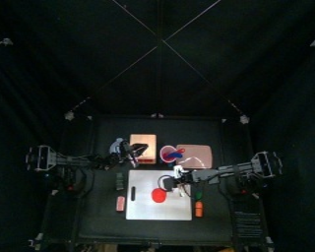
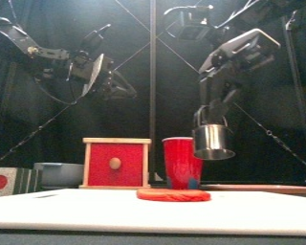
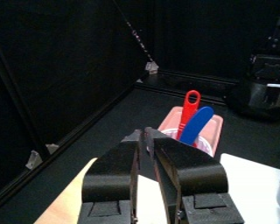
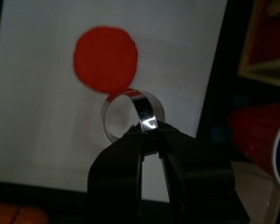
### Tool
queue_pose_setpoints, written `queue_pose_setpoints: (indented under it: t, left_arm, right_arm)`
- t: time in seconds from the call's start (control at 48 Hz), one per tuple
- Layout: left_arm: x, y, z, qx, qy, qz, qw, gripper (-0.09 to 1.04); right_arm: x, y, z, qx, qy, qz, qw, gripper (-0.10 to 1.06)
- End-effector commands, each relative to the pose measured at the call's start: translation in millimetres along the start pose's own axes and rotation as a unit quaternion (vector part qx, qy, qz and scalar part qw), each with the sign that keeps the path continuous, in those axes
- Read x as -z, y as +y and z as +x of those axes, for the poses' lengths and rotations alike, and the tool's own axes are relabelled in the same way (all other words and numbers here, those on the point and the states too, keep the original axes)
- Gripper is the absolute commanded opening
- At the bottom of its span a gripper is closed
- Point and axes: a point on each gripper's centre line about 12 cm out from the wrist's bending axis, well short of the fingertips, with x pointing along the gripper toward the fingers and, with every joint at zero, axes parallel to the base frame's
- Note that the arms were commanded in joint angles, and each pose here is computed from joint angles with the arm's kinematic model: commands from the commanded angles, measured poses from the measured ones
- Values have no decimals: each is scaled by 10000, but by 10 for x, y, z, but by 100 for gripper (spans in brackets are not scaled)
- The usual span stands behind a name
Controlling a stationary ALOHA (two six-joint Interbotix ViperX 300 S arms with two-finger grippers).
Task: Get the cutter from the drawer then cut the dough then place the extra dough in the bowl
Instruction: Cut the dough
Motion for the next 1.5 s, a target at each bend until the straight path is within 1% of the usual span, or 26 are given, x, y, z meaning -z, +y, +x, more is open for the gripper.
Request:
queue_pose_setpoints:
  t: [0.021, 0.104, 0.146, 0.208, 0.271, 0.312, 0.375, 0.417, 0.438, 0.562, 0.604, 0.646, 0.688, 0.75, 0.875, 0.938, 1.104, 1.229, 1.5]
  left_arm:
    - [-56, -1, -9, -7, -107, -17, 9999, 57]
    - [-30, 0, -28, 2, -71, -3, 10000, 57]
    - [-14, -1, -42, 10, -50, 6, 10000, 57]
    - [2, 0, -60, 19, -29, 7, 10000, 57]
    - [24, 0, -76, 28, -1, 26, 10000, 57]
    - [35, 3, -86, 28, 13, 31, 10000, 57]
    - [46, 10, -105, 29, 28, 37, 10000, 57]
    - [62, 15, -117, 29, 49, 45, 10000, 57]
    - [63, 18, -126, 29, 49, 45, 10000, 57]
    - [117, 36, -176, 32, 121, 73, 9999, 57]
    - [133, 40, -189, 33, 142, 81, 9999, 57]
    - [149, 45, -202, 34, 163, 89, 9998, 57]
    - [150, 48, -211, 34, 163, 89, 9998, 57]
    - [151, 53, -224, 34, 163, 89, 9998, 57]
    - [126, 56, -257, 51, 127, 74, 9999, 57]
    - [118, 61, -268, 50, 112, 68, 9999, 57]
    - [119, 61, -283, 58, 112, 61, 9999, 57]
    - [129, 54, -291, 74, 125, 67, 9999, 57]
    - [139, 60, -294, 53, 151, 43, 9999, 57]
  right_arm:
    - [-215, -11, -18, -34, -245, 106, 9996, 49]
    - [-312, 27, 48, -92, -279, 160, 9994, 49]
    - [-372, 30, 95, -98, -280, 233, 9993, 49]
    - [-441, 31, 150, -86, -262, 392, 9988, 49]
    - [-506, 17, 209, -33, -181, 633, 9978, 49]
    - [-538, 1, 224, 29, -111, 782, 9969, 49]
    - [-577, -16, 226, 175, 19, 925, 9956, 49]
    - [-603, -19, 228, 306, 78, 988, 9946, 49]
    - [-618, -15, 225, 418, 110, 998, 9941, 49]
    - [-684, 48, 239, 846, 108, 966, 9917, 49]
    - [-702, 88, 264, 949, 84, 995, 9905, 49]
    - [-721, 119, 272, 1014, 55, 1014, 9897, 49]
    - [-733, 157, 287, 1027, 37, 1041, 9892, 49]
    - [-731, 221, 323, 998, 67, 1072, 9892, 49]
    - [-736, 316, 362, 939, 118, 1056, 9899, 49]
    - [-720, 351, 371, 954, 176, 999, 9903, 49]
    - [-677, 393, 434, 1010, 362, 875, 9904, 49]
    - [-650, 416, 468, 1040, 449, 824, 9901, 49]
    - [-640, 431, 511, 1036, 475, 812, 9902, 49]
